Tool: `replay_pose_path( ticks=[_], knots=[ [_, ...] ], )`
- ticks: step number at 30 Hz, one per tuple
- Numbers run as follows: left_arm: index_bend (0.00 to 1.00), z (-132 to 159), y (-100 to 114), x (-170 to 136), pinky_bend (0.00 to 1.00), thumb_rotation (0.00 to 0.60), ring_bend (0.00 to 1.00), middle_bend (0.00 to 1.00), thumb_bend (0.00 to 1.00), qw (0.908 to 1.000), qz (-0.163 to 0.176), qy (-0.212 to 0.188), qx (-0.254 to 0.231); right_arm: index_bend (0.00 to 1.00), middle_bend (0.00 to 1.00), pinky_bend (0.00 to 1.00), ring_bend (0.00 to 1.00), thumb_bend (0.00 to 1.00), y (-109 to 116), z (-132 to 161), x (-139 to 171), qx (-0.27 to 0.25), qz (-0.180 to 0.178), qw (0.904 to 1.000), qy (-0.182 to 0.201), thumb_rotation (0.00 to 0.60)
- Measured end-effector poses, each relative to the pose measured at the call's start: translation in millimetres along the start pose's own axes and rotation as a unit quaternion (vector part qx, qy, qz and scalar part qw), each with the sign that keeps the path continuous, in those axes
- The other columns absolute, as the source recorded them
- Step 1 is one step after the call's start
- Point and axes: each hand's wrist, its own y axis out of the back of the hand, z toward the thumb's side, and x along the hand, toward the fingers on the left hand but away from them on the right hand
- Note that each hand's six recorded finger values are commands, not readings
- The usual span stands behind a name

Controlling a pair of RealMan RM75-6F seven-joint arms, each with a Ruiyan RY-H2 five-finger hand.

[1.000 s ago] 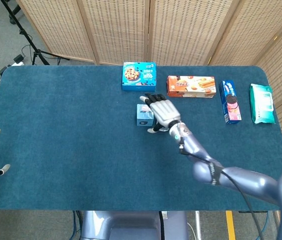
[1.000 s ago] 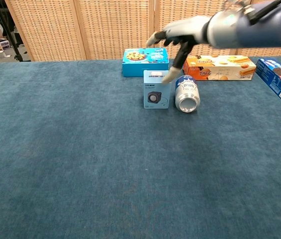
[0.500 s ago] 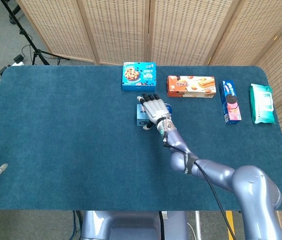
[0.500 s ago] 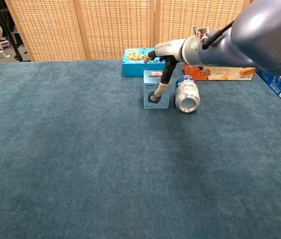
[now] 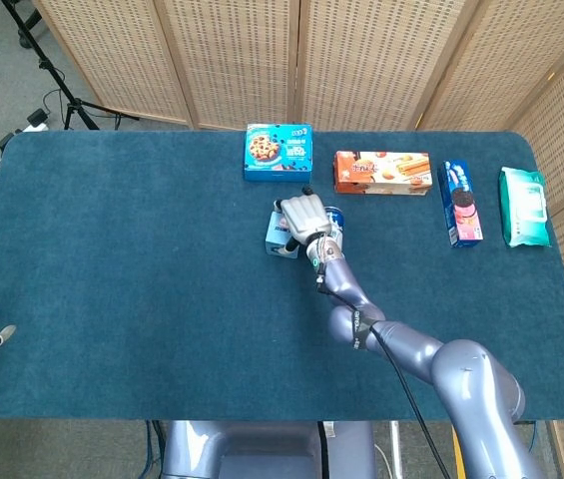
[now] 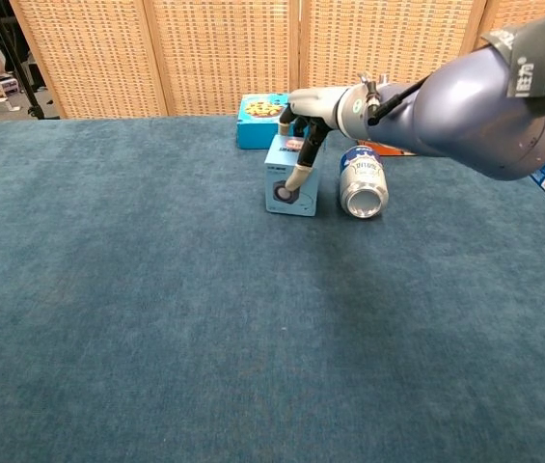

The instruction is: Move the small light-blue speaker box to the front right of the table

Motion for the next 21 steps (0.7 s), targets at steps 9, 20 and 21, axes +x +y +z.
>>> replay_pose_path(
  ticks=[9,20,21],
  knots=[
    [0.00,10.4,1.3,-6.8,0.00,0.600,0.00,0.00,0.00,0.9997,0.002,-0.024,-0.001,0.47,0.60,0.12,0.48,0.34,42.4,6.9,27.2,-0.022,-0.049,0.9970,0.056,0.600],
    [0.00,20.5,2.6,-17.4,0.00,0.600,0.00,0.00,0.00,0.9987,0.005,-0.051,-0.003,0.47,0.59,0.13,0.48,0.34,84.8,-73.8,142.5,0.045,-0.078,0.9930,0.076,0.600],
    [0.00,21.0,3.4,-18.3,0.00,0.600,0.00,0.00,0.00,0.9986,0.007,-0.053,-0.004,0.47,0.59,0.14,0.48,0.34,80.0,-82.7,151.2,0.054,-0.074,0.9930,0.074,0.600]
  ],
)
